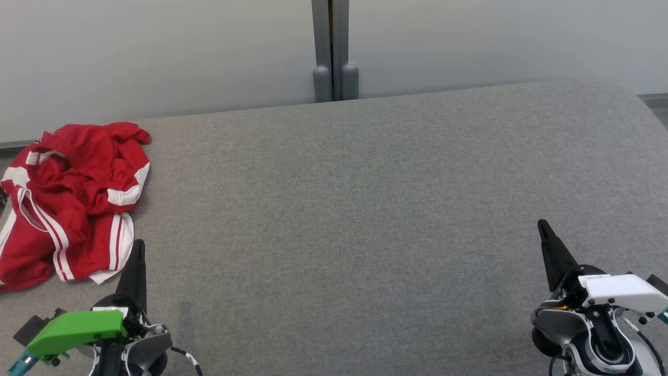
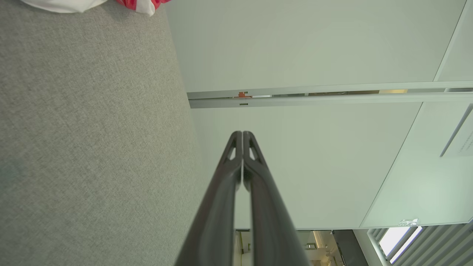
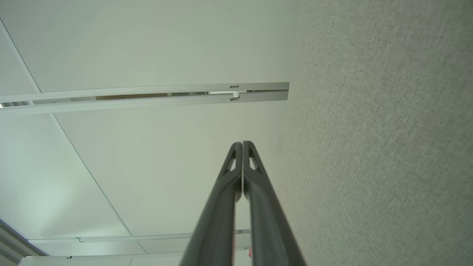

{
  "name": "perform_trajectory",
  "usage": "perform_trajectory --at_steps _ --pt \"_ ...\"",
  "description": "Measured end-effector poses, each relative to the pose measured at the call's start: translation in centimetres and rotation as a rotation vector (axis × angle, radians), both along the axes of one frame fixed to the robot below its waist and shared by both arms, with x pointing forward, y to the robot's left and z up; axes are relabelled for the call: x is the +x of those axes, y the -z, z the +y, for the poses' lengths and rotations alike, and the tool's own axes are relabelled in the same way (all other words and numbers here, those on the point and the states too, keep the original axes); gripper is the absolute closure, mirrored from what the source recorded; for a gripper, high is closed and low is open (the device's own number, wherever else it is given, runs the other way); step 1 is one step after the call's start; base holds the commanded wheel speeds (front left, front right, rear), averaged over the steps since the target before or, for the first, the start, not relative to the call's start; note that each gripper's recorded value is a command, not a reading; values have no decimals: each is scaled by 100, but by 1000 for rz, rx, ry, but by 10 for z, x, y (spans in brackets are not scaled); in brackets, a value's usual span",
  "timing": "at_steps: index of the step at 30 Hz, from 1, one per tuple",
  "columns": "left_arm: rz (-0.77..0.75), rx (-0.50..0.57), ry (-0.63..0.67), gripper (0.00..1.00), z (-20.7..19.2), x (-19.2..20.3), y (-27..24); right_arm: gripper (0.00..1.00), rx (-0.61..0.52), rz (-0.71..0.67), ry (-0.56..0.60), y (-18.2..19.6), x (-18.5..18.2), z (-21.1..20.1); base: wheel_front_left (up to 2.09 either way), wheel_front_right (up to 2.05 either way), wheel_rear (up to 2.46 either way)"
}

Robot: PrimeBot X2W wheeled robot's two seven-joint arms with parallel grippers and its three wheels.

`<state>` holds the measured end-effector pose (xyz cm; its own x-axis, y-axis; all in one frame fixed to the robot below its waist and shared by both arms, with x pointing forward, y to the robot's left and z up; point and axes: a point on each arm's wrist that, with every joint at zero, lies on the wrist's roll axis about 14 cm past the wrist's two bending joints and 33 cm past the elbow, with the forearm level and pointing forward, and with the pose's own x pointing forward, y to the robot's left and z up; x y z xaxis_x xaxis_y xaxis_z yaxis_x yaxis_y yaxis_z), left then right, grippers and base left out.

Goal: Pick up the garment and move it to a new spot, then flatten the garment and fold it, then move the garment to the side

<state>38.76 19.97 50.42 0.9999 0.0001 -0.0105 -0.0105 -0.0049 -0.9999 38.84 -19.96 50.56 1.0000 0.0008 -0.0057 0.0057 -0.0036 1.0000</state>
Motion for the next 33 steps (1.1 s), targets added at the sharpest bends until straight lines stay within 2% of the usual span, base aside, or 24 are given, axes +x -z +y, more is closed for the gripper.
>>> perform_trajectory --at_steps 4,5,6,7,8,19,27,33 --pt "0 0 0 100 0 0 0 100 0 0 0 0 0 0 0 0 0" --pt "4 -1 0 0 0 0 1 0 1 4 0 1 0 0 0 0 0" --pt "15 -3 -1 0 0 -2 5 0 3 13 0 4 -1 0 0 0 0" --pt "33 -7 -1 100 -1 -4 11 100 7 29 1 10 -4 1 0 0 0" --pt "51 -10 -1 0 -2 -7 17 0 11 48 2 16 -7 2 0 0 0" --pt "50 -1 -36 0 0 -8 17 0 9 33 7 12 -8 8 0 0 0" --pt "26 59 -57 0 3 -7 8 0 -19 -7 15 -1 -5 12 0 0 0" --pt "13 158 -71 0 5 -6 3 0 -77 -34 11 -10 -4 15 0 0 0"
